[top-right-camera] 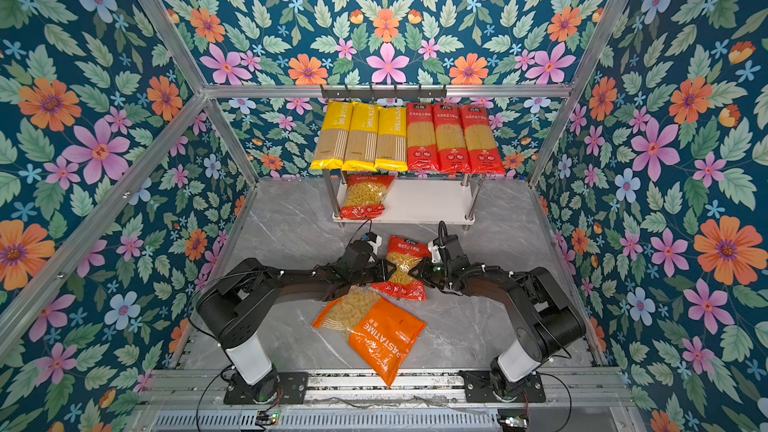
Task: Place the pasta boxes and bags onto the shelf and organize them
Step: 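Grasp the red fusilli bag with both grippers from either side, then lift the red fusilli bag with both grippers onto the lower shelf beside the first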
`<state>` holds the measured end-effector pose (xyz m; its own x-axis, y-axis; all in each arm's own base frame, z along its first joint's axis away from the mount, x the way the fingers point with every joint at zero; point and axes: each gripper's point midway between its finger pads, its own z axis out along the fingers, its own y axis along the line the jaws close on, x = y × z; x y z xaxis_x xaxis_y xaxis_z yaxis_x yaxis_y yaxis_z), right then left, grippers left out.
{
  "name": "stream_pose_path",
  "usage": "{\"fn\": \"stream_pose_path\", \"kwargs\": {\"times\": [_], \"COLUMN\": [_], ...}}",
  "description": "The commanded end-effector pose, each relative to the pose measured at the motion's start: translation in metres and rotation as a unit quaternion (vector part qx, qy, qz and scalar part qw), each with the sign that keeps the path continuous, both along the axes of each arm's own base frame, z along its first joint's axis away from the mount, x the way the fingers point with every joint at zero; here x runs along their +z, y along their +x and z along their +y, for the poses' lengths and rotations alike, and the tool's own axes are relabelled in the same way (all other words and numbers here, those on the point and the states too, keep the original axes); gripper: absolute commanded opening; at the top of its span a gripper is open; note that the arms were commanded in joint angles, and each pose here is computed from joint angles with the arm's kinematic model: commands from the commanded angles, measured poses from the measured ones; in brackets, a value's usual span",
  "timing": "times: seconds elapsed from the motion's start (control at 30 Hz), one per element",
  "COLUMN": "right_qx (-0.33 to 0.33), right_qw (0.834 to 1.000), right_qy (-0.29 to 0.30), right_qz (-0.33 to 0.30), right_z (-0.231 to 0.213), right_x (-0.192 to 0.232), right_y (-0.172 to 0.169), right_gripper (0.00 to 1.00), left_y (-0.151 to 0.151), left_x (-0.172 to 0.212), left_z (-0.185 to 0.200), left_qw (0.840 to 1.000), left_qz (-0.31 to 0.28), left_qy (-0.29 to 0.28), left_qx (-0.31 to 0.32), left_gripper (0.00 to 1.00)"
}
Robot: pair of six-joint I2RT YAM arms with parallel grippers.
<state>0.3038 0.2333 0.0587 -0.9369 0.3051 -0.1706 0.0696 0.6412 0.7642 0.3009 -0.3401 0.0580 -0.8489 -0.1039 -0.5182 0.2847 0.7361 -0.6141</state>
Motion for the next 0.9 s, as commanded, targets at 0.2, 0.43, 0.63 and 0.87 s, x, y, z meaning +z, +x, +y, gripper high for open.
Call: {"fn": "stream_pose_path", "kwargs": {"times": [0.2,0.43,0.63,0.87], "right_qx": [0.026,0.035,0.041,0.037], "right_qw": [0.996,0.994,0.991,0.983], "right_qy": [0.057,0.055,0.059,0.043], "right_qz": [-0.061,-0.082,-0.114,-0.173], "right_z": [0.015,0.014,0.011,0.002], "right_x": [0.034,0.044,0.062,0.102], "right_y": [0.005,0.001,-0.003,-0.002], "right_gripper": [0.13,0.04,0.00,0.00], "left_y": [-0.008,-0.007,-0.011,-0.007], "left_x": [0.015,0.025,0.043,0.079], "left_z": [-0.015,-0.015,-0.019,-0.019], "left_qw": [1.000,0.999,0.998,0.995], "left_qz": [-0.004,-0.014,-0.030,-0.078], "left_qy": [-0.021,-0.026,-0.040,-0.048], "left_qx": [-0.021,-0.017,-0.026,-0.031], "left_gripper": [0.20,0.14,0.09,0.08]}}
